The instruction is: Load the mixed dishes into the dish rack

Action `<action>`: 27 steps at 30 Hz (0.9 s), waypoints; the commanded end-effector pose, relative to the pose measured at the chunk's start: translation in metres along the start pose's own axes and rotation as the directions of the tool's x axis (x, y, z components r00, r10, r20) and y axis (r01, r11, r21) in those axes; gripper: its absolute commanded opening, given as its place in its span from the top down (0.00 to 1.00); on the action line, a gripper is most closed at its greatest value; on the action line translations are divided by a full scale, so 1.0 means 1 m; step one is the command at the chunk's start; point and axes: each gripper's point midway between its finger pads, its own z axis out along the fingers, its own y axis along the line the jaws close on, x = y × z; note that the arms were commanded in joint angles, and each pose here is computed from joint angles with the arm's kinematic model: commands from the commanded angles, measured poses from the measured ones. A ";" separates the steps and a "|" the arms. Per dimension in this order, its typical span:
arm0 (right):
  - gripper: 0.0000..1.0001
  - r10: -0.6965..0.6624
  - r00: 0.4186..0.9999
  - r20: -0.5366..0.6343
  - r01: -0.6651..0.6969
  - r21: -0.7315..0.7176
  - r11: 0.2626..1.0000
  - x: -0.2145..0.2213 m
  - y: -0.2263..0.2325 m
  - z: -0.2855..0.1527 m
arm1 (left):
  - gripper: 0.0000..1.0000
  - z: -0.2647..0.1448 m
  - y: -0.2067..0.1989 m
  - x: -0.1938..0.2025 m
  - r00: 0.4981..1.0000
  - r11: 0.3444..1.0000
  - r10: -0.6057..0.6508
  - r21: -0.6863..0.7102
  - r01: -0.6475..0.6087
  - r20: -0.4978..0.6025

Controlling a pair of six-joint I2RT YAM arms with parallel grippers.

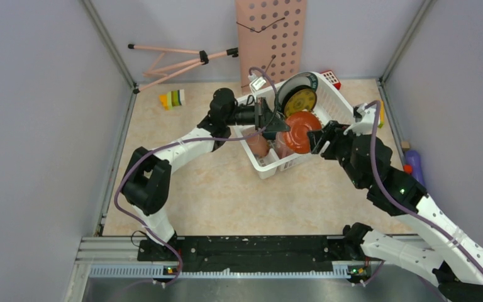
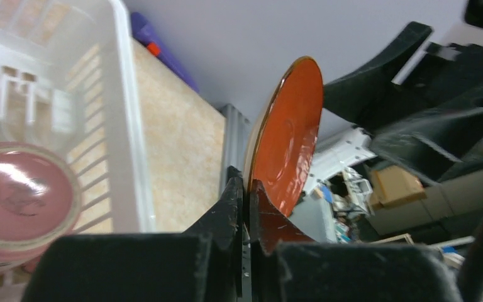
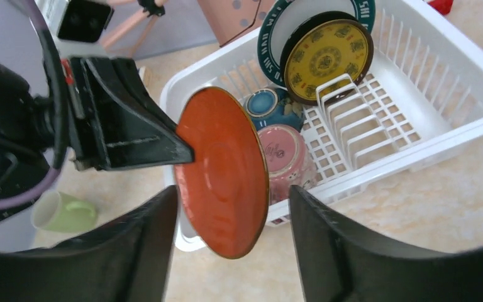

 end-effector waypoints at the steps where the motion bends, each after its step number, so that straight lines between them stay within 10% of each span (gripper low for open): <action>1: 0.26 0.038 0.996 0.081 -0.041 0.043 0.998 -0.025 -0.008 -0.007 | 1.00 -0.002 0.008 -0.023 0.990 0.980 0.133 -0.152 -0.125 0.046; 8: 0.08 0.007 0.995 0.097 -0.025 0.185 0.982 -0.022 -0.043 -0.019 | 1.00 -0.010 0.039 -0.060 0.948 0.821 0.317 -0.511 -0.256 0.034; 14: 0.08 0.015 0.988 0.151 -0.051 0.234 0.971 -0.027 -0.061 -0.031 | 1.00 -0.003 0.061 -0.094 0.823 0.480 0.556 -0.764 -0.431 -0.116; 21: 0.08 -0.008 0.978 0.207 -0.050 0.271 0.961 -0.039 -0.075 -0.043 | 1.00 0.016 0.102 -0.113 0.685 0.127 0.626 -0.818 -0.562 -0.373; 27: 0.08 -0.037 0.968 0.249 -0.040 0.294 0.955 -0.048 -0.084 -0.050 | 1.00 0.028 0.138 -0.123 0.624 -0.046 0.621 -0.817 -0.575 -0.474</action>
